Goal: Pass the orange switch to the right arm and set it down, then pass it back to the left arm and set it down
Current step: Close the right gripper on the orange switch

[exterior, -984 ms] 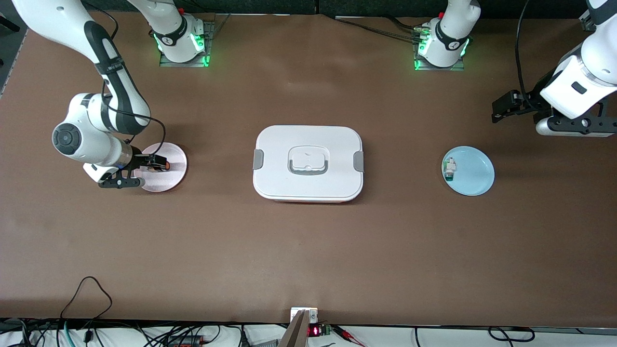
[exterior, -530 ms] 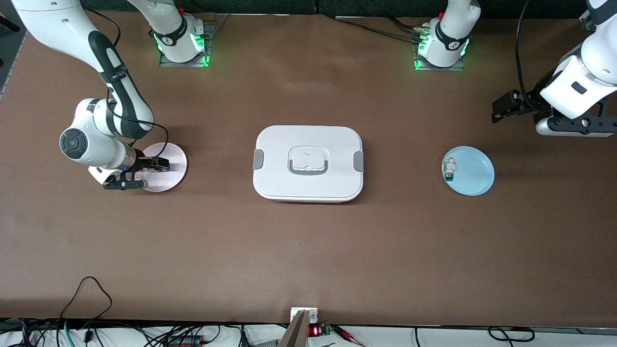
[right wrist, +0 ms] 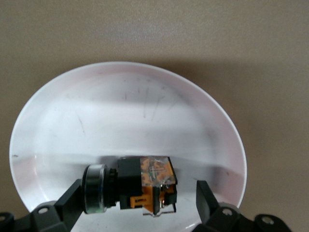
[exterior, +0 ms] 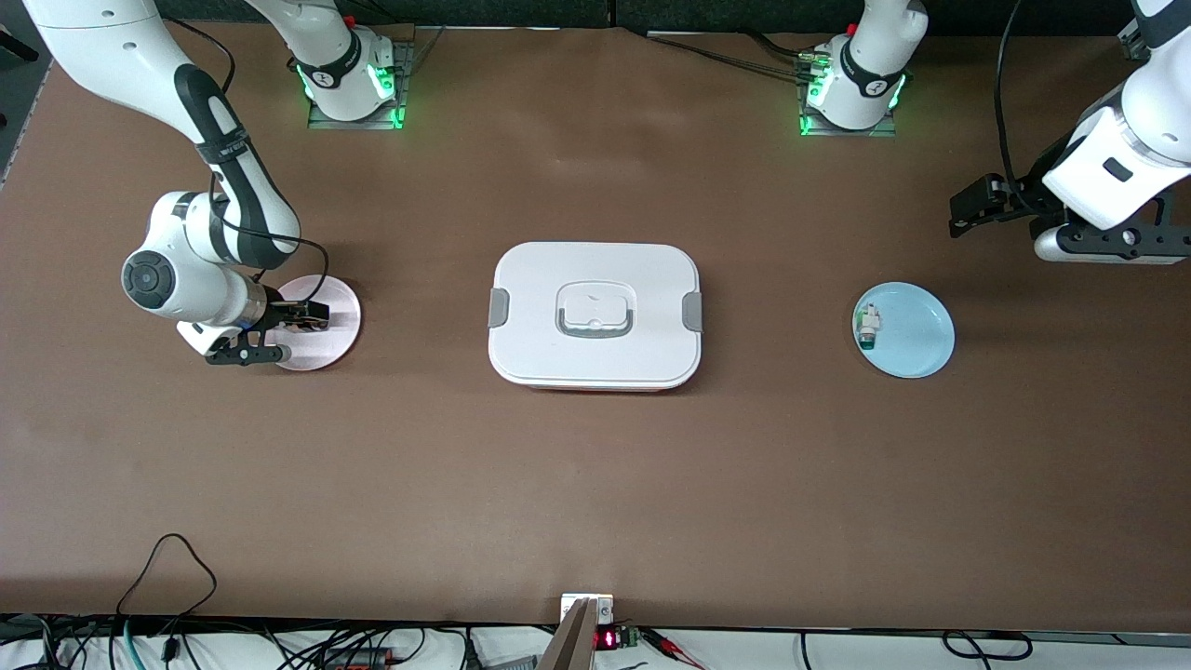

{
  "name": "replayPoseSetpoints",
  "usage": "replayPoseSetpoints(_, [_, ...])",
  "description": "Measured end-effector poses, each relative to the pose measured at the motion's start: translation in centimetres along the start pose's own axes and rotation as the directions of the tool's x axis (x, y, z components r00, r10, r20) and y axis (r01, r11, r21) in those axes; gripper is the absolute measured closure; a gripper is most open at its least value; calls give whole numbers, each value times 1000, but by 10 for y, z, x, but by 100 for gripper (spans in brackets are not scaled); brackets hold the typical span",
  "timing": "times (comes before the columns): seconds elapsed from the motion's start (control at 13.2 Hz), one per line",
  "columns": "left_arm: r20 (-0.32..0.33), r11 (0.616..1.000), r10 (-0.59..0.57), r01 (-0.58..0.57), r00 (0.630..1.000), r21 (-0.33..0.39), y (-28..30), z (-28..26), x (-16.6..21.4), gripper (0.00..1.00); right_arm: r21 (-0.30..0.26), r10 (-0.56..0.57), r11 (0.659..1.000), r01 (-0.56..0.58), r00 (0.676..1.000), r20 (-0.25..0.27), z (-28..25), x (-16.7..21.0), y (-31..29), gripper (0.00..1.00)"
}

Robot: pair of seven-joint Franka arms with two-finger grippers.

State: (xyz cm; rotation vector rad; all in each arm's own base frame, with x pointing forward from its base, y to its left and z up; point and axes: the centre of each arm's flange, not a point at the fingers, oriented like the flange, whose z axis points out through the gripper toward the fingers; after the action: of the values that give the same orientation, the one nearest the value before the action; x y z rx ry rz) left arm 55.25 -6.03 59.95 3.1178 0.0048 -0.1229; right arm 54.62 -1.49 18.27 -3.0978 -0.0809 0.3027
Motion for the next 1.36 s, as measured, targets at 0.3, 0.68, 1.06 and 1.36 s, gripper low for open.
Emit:
replayPoseSetpoints(0.3, [0, 1000, 0, 0, 1000, 0, 0, 0, 0, 0, 1, -27, 1000, 27, 1000, 14, 8, -1, 0, 0])
replayPoseSetpoints(0.68, [0, 1000, 0, 0, 1000, 0, 0, 0, 0, 0, 2, -60, 998, 60, 998, 17, 10, -1, 0, 28])
replayPoseSetpoints(1.06, [0, 1000, 0, 0, 1000, 0, 0, 0, 0, 0, 5, -91, 996, 91, 996, -8, 0, 7, -13, 28])
replayPoseSetpoints(1.36, [0, 1000, 0, 0, 1000, 0, 0, 0, 0, 0, 14, -108, 994, 109, 994, -19, -60, 23, -25, 28])
